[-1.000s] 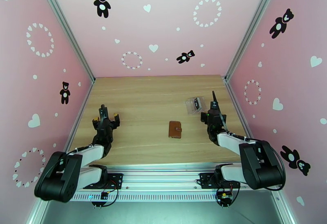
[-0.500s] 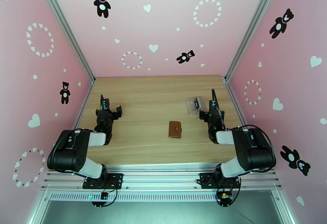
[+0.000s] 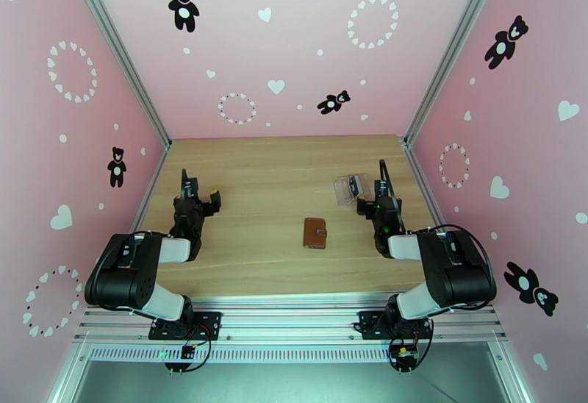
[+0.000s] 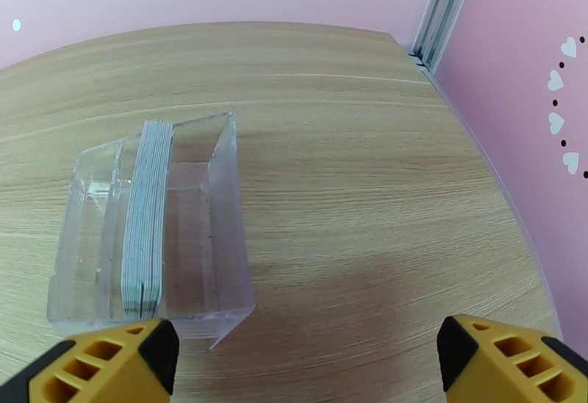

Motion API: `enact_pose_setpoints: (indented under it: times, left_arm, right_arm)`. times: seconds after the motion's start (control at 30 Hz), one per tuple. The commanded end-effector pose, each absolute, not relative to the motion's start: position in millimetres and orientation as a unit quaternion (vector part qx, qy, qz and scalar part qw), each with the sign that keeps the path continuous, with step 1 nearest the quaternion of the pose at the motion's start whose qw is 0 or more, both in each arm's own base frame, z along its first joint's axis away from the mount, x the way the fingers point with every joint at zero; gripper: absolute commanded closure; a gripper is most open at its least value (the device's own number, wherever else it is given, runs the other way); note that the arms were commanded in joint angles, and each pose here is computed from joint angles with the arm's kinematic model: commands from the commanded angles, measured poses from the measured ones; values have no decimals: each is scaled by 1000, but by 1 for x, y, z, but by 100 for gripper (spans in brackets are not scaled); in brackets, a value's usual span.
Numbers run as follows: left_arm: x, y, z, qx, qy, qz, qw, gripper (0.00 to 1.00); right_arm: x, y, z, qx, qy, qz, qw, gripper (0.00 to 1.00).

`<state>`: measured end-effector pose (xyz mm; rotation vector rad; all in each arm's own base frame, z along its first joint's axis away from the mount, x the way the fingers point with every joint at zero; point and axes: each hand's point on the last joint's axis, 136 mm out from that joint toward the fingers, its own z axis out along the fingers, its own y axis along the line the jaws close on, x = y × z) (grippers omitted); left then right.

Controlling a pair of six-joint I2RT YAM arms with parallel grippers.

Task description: Put the credit cards into the card holder

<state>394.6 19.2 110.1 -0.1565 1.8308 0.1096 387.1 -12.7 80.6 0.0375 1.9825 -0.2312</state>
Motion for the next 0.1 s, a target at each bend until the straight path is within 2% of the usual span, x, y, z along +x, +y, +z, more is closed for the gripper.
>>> enact_pose_setpoints:
  times: [0.0, 0.07]
  left_arm:
    - [397, 19, 113, -71, 790, 39, 607, 2]
    - [397, 19, 113, -71, 790, 39, 607, 1]
  right_arm:
    - [394, -9, 89, 11, 829, -89, 553, 1]
    - [395, -2, 90, -9, 828, -75, 555, 1]
